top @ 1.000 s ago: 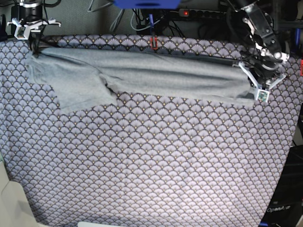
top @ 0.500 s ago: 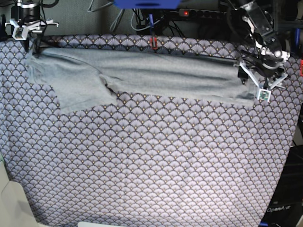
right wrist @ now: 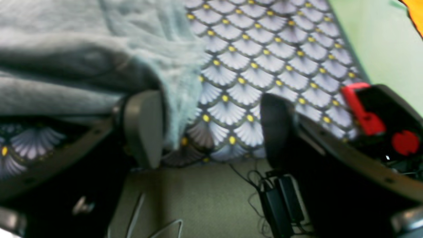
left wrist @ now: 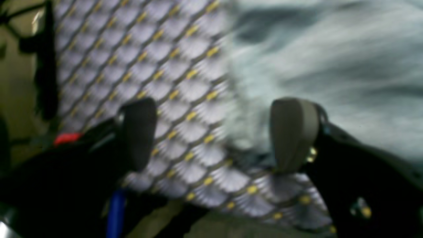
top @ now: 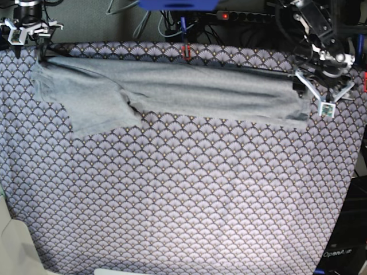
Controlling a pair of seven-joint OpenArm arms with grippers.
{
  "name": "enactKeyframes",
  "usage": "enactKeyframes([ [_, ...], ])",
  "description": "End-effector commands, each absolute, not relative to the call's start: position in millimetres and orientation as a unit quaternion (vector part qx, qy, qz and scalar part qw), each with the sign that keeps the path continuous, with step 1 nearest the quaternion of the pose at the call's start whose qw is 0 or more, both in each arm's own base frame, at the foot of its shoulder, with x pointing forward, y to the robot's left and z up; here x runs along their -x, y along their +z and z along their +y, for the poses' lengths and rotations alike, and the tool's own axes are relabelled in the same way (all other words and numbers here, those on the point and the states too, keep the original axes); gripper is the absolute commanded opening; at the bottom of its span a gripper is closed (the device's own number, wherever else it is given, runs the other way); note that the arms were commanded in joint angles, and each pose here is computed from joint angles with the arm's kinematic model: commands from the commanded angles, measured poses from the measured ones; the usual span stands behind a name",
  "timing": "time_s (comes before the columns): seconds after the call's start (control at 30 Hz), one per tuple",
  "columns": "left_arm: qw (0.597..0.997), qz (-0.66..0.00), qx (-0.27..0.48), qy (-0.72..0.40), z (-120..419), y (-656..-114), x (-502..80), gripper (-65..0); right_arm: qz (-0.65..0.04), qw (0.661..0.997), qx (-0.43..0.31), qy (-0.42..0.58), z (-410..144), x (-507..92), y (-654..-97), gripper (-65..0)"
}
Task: Fold the T-shirt properly
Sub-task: 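Lower the folded hem onto the collar edge and open both grippers, then move the right gripper down to the bunched sleeve fabric and grasp it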
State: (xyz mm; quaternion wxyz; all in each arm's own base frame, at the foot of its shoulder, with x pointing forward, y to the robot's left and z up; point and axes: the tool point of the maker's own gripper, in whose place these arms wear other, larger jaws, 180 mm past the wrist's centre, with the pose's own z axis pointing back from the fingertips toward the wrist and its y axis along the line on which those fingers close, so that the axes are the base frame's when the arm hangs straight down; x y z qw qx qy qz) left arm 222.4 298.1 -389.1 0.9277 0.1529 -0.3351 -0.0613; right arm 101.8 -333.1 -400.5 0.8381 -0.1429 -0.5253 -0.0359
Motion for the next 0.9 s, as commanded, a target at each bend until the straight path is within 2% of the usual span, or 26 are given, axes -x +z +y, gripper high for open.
enactKeyframes([
  [0.0, 0.920, -0.354, -0.157, -0.062, 300, -379, -230, -12.2, -0.543, 0.823, 0.165, -0.034, -346, -100, -383, -17.8],
  [0.4, 0.919, -0.354, -0.163, -0.054, 306, -378, -227, -12.1, -0.558, 0.800, 0.216, -0.036, -368, -94, -351, -17.7],
  [0.67, 0.920, -0.353, -0.163, -0.054, 306, -378, -227, -12.1, -0.639, 0.744, 0.196, -0.013, -348, -158, -307, -17.7],
  [0.73, 0.920, -0.352, -0.164, -0.053, 307, -378, -226, -12.1, -0.639, 0.749, 0.174, -0.008, -336, -179, -313, -17.7],
  [0.87, 0.921, -0.350, -0.166, -0.053, 308, -379, -224, -12.1, -0.598, 0.787, 0.146, 0.021, -312, -229, -335, -17.7],
])
